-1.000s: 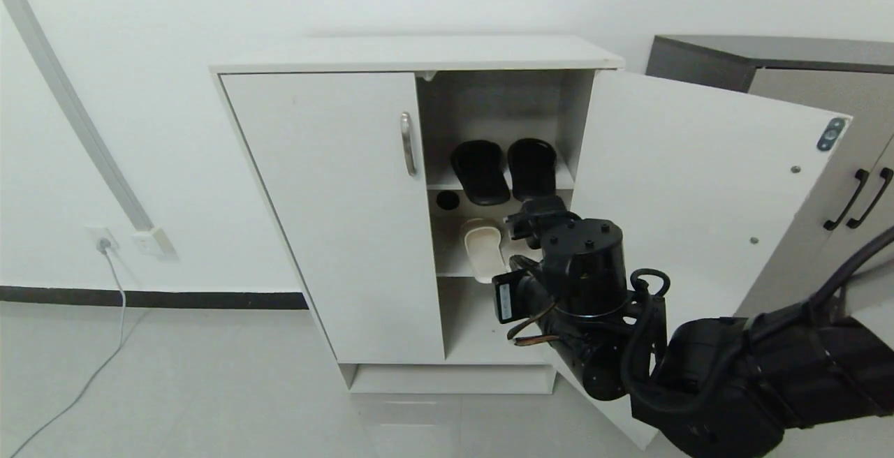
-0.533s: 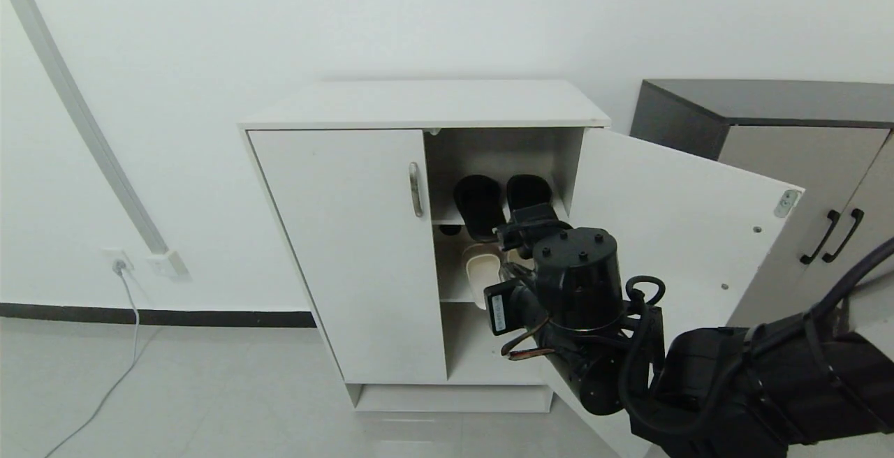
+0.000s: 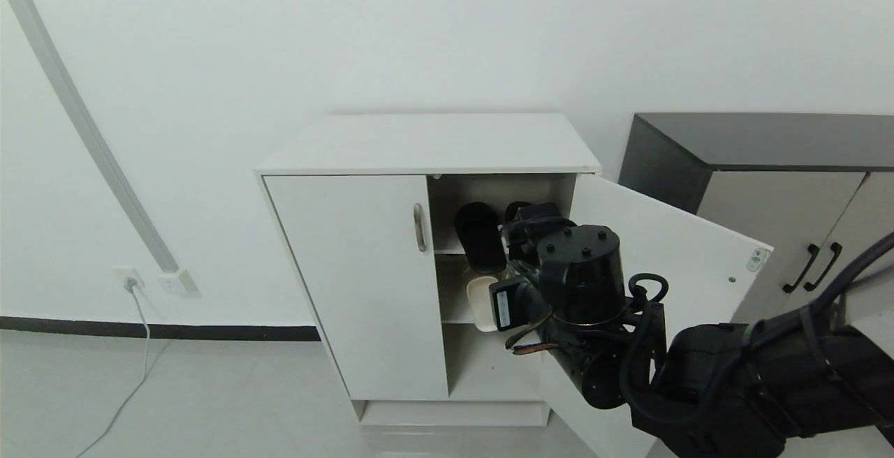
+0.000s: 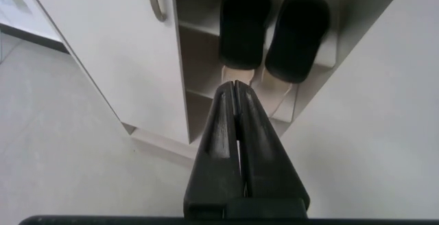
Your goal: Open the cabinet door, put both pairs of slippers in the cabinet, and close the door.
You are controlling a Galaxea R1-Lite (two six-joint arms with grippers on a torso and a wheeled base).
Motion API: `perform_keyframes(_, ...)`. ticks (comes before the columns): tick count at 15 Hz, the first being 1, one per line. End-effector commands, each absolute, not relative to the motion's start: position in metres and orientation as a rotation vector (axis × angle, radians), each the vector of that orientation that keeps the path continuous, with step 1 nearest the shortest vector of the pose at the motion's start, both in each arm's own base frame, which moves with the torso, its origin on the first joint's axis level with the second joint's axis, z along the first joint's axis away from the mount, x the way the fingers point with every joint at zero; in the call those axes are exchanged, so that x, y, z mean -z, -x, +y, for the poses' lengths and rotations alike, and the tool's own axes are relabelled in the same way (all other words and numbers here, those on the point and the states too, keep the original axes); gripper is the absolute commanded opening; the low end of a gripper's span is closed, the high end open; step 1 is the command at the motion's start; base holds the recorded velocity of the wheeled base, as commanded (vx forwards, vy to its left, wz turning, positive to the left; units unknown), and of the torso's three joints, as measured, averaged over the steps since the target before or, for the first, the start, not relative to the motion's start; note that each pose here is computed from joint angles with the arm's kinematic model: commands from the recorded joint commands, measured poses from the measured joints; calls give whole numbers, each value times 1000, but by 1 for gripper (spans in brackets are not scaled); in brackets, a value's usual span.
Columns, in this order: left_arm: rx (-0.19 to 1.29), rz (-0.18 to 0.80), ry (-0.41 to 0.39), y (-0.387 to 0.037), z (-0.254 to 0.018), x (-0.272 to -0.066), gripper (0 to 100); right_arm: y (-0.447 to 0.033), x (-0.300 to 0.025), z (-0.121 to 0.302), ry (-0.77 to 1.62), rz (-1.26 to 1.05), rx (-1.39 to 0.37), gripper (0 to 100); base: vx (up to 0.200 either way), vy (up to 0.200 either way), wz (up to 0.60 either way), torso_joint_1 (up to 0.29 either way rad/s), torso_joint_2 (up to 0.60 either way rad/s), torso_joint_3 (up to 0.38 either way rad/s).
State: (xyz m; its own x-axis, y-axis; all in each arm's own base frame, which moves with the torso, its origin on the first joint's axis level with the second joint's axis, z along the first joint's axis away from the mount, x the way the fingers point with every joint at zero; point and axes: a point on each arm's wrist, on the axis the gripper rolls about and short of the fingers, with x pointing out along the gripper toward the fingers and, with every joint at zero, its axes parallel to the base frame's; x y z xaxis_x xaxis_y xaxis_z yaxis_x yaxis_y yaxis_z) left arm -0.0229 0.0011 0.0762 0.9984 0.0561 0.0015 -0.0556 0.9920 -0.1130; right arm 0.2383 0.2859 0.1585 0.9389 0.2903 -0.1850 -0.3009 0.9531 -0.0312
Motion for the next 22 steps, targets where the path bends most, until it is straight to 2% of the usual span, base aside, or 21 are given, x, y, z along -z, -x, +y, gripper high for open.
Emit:
perform_keyframes(1,-57,-6,114,23,1,-77,0,-239,-157,286,63,183,-301,0,0,0,0,193,-510,-310)
perform_keyframes(12,-61,-7,115,23,1,-77,0,-247,-159,274,61,182,-263,0,0,0,0,228,-552,-320)
perform_keyframes(15,-60,-7,115,23,1,-77,0,-250,-160,272,65,166,-257,0,0,0,400,250,-557,-310)
perform_keyframes(22,-60,-5,115,23,1,-76,0,-253,-152,265,111,139,-253,0,0,0,-86,35,-72,-42)
